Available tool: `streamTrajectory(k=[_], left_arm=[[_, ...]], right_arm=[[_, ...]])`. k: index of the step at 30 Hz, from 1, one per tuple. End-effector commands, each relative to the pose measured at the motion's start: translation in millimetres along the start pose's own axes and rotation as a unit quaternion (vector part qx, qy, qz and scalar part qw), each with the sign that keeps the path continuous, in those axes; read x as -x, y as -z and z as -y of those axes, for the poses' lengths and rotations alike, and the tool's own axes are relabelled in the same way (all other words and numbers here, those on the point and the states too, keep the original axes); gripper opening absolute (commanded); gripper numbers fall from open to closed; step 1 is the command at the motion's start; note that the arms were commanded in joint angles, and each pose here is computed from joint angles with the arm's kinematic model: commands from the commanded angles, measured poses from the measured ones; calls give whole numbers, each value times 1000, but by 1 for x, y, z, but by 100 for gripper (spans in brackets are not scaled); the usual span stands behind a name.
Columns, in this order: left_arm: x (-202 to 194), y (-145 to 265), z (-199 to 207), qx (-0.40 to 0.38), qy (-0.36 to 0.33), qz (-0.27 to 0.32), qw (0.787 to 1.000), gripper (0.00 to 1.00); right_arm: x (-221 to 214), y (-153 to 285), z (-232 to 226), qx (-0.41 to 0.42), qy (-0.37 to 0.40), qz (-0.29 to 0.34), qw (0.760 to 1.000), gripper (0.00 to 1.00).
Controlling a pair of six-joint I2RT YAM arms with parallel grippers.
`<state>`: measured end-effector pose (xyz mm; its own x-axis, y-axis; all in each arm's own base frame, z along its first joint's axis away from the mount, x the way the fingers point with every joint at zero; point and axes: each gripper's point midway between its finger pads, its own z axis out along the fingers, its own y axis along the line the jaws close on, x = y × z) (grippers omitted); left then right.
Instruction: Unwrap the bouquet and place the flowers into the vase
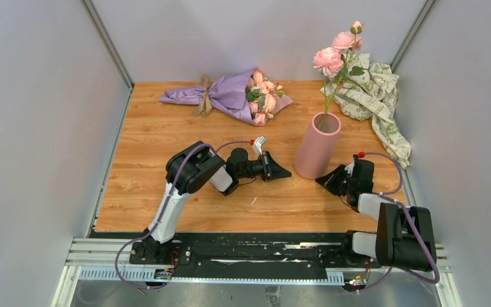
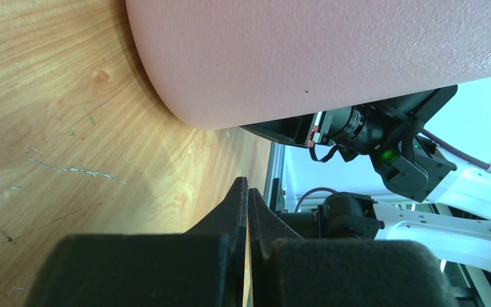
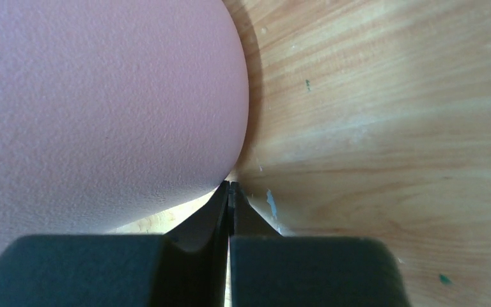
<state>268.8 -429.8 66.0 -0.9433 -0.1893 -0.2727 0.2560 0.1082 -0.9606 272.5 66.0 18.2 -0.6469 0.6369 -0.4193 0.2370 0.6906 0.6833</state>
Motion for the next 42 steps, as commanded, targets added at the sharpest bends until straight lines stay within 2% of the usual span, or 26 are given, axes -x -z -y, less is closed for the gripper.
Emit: streamTrajectory(k=[1,22,28,30,34,38,39,40,42], left_arm=[[5,2,7,3,-23,-2,1000,0],[5,9,10,35,-47,-12,998,0],[9,16,4,81,-80,-11,993,0],[13,23,-5,124,-104,-9,987,0],[43,57,-14,264,-177,32,948,0],[85,105,-1,402,-238,83,881,0],[105,117,10,436,-256,113,855,0],[109,131,12,467,-264,112,837,0],[135,156,27,520,-284,150,791,1]], right_arm=[[-3,-5,15,-24,-4,-11,1000,0],[35,-54,18,-42,-29,-19,999,0],[37,-49,18,-51,-29,-10,998,0],[38,-44,18,-54,-28,-4,998,0],[49,-22,6,-50,-4,41,998,0],[62,12,-4,-78,41,94,992,0],[66,21,-10,-82,61,112,988,4],[70,30,-18,-83,77,128,985,10],[75,48,-34,-81,117,153,978,34]])
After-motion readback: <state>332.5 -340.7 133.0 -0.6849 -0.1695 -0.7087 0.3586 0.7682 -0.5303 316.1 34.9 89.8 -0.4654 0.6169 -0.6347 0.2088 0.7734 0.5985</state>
